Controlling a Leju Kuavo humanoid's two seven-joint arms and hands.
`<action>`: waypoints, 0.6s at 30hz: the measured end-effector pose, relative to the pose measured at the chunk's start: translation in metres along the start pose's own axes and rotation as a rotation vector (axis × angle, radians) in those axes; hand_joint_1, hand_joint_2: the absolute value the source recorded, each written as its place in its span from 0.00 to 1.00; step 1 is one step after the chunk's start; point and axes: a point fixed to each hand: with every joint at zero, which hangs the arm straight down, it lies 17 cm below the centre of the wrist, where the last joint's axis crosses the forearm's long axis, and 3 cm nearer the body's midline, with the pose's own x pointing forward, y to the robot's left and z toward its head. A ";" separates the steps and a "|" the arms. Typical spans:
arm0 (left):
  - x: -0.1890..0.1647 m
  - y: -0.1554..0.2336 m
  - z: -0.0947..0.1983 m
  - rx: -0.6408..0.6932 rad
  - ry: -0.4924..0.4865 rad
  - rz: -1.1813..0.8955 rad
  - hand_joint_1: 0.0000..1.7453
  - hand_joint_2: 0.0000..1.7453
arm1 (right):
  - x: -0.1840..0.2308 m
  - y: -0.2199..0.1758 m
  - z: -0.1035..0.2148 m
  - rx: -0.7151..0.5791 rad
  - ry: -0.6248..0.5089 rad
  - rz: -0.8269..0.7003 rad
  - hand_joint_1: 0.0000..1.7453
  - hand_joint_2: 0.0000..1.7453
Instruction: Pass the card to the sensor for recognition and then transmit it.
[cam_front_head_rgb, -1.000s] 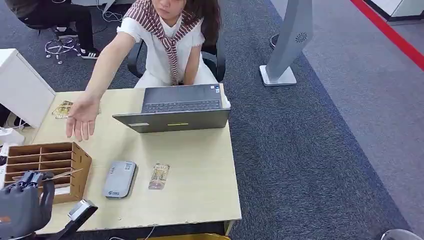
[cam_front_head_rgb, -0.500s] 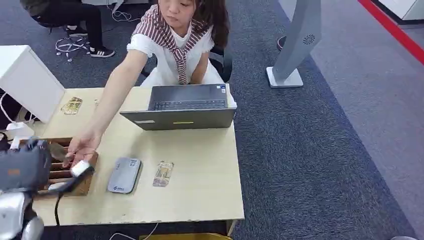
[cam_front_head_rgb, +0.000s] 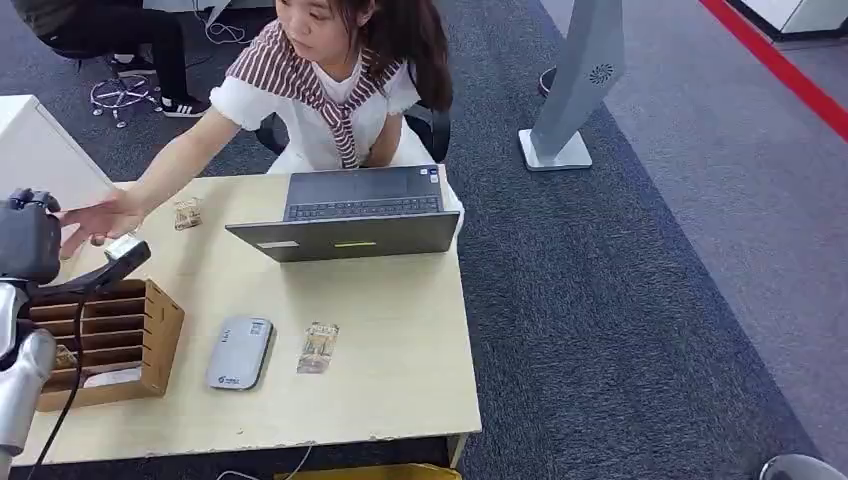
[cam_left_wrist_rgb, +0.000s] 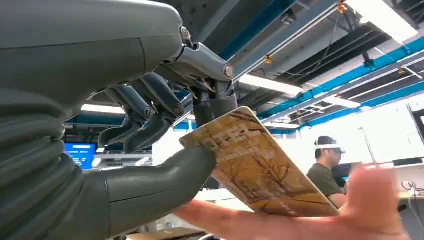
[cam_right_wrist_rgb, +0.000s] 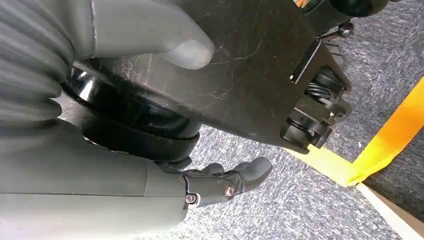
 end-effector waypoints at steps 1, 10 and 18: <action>0.000 -0.002 0.000 -0.006 0.000 -0.002 1.00 1.00 | 0.000 0.000 0.000 0.000 0.000 -0.001 0.00 1.00; 0.000 -0.010 0.002 -0.027 -0.001 -0.005 1.00 1.00 | 0.000 -0.001 0.000 -0.002 -0.001 -0.005 0.00 1.00; 0.001 -0.015 0.004 -0.038 -0.003 -0.007 1.00 1.00 | 0.000 -0.001 0.000 -0.002 0.000 -0.008 0.00 1.00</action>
